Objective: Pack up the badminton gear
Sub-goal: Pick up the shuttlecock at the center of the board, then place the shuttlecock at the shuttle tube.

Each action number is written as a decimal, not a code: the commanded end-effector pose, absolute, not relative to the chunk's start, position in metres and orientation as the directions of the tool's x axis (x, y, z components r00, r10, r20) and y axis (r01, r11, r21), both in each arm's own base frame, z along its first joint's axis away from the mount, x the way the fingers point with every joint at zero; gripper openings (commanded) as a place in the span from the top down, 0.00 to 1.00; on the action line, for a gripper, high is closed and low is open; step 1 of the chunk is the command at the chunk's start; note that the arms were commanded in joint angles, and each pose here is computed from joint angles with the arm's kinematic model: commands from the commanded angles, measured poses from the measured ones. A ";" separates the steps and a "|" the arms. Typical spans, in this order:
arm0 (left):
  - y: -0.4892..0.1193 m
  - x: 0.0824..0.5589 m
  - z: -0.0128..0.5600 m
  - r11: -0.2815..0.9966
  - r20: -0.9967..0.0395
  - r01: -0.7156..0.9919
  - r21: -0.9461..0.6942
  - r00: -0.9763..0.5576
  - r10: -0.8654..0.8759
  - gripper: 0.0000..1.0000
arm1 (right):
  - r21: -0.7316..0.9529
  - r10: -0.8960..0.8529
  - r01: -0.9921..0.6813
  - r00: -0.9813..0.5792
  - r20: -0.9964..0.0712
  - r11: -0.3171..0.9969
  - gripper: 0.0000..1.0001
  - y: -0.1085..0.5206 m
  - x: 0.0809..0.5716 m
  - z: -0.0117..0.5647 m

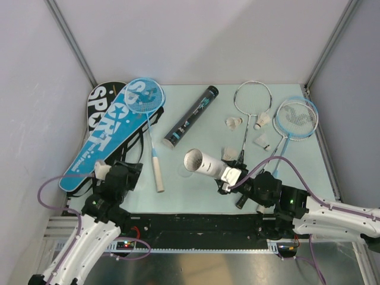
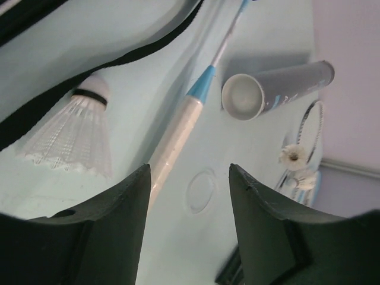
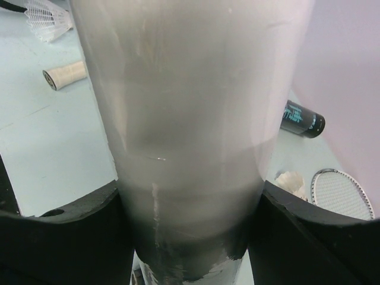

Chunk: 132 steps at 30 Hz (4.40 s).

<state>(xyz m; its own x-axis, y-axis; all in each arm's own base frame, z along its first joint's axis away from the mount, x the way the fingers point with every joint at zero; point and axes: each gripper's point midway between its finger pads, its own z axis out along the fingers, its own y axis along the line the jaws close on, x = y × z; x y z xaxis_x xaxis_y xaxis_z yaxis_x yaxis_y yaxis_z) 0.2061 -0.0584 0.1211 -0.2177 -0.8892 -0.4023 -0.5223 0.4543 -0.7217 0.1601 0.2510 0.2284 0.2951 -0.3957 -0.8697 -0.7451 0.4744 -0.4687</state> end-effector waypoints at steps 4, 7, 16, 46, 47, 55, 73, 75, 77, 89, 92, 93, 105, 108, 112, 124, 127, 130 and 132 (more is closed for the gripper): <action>-0.054 0.202 0.084 0.101 -0.125 -0.575 -0.812 0.001 -0.992 0.40 | -0.461 -0.313 -0.735 0.343 -0.886 0.498 0.53 0.255 0.158 0.252; -0.051 0.200 0.077 0.102 -0.133 -0.592 -0.799 0.009 -0.991 0.39 | -0.468 -0.323 -0.735 0.345 -0.881 0.491 0.54 0.257 0.159 0.250; -0.044 0.193 0.062 0.162 -0.213 -0.687 -0.708 -0.011 -0.977 0.38 | -0.484 -0.331 -0.730 0.359 -0.873 0.483 0.53 0.263 0.161 0.249; -0.018 0.178 0.077 0.221 -0.336 -0.714 -0.664 0.021 -0.942 0.33 | -0.490 -0.308 -0.731 0.383 -0.871 0.475 0.53 0.266 0.158 0.256; -0.017 0.178 0.076 0.209 -0.329 -0.713 -0.669 0.032 -0.944 0.34 | -0.489 -0.307 -0.733 0.383 -0.871 0.473 0.53 0.267 0.158 0.255; -0.012 0.184 0.070 0.169 -0.320 -0.694 -0.700 0.093 -0.943 0.41 | -0.490 -0.311 -0.738 0.382 -0.870 0.465 0.53 0.269 0.157 0.253; -0.003 0.200 0.061 0.221 -0.409 -0.686 -0.693 0.121 -0.905 0.64 | -0.487 -0.308 -0.741 0.380 -0.872 0.463 0.53 0.270 0.157 0.252; -0.004 0.201 0.059 0.226 -0.409 -0.680 -0.698 0.119 -0.905 0.67 | -0.486 -0.308 -0.741 0.380 -0.872 0.462 0.53 0.270 0.157 0.253; -0.004 0.203 0.060 0.239 -0.416 -0.671 -0.702 0.115 -0.902 0.71 | -0.484 -0.304 -0.742 0.380 -0.874 0.463 0.53 0.270 0.157 0.253; -0.007 0.216 0.133 0.366 -0.484 -0.547 -0.753 0.084 -0.871 1.00 | -0.470 -0.294 -0.755 0.371 -0.881 0.457 0.54 0.274 0.154 0.252; -0.005 0.218 0.169 0.438 -0.541 -0.499 -0.748 0.074 -0.838 1.00 | -0.478 -0.300 -0.752 0.376 -0.877 0.453 0.54 0.275 0.155 0.251; -0.004 0.218 0.182 0.476 -0.571 -0.482 -0.736 0.064 -0.818 1.00 | -0.481 -0.307 -0.751 0.375 -0.875 0.453 0.54 0.275 0.156 0.249; -0.067 0.198 0.329 0.871 -0.859 0.079 -0.484 -0.234 -0.456 1.00 | -0.602 -0.473 -0.676 0.401 -0.785 0.426 0.54 0.283 0.180 0.234; -0.097 0.182 0.343 0.843 -0.865 0.258 -0.472 -0.320 -0.386 1.00 | -0.629 -0.509 -0.649 0.402 -0.761 0.428 0.54 0.280 0.190 0.235; -0.130 0.162 0.347 0.763 -0.854 0.432 -0.482 -0.427 -0.298 1.00 | -0.666 -0.572 -0.625 0.394 -0.720 0.408 0.54 0.272 0.205 0.225; -0.175 0.121 0.369 0.528 -0.800 0.629 -0.571 -0.569 -0.188 1.00 | -0.683 -0.586 -0.607 0.401 -0.704 0.406 0.54 0.268 0.220 0.229; -0.178 0.121 0.359 0.520 -0.776 0.610 -0.597 -0.604 -0.182 1.00 | -0.685 -0.585 -0.612 0.406 -0.702 0.396 0.54 0.273 0.219 0.231; -0.178 0.122 0.349 0.527 -0.760 0.591 -0.611 -0.624 -0.181 1.00 | -0.687 -0.585 -0.613 0.412 -0.699 0.389 0.54 0.279 0.215 0.231; -0.179 0.123 0.343 0.528 -0.745 0.577 -0.624 -0.642 -0.180 1.00 | -0.684 -0.576 -0.618 0.417 -0.703 0.387 0.54 0.283 0.213 0.231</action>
<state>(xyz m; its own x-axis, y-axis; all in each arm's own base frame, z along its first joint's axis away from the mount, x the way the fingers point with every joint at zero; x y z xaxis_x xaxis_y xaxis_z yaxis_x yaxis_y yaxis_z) 0.1276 -0.1737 0.3524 -0.5952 -0.2003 -0.7782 0.5835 0.5581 -0.5900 0.2129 0.2665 0.1934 0.3646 -0.6452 -0.6714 -0.6498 0.3402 -0.6797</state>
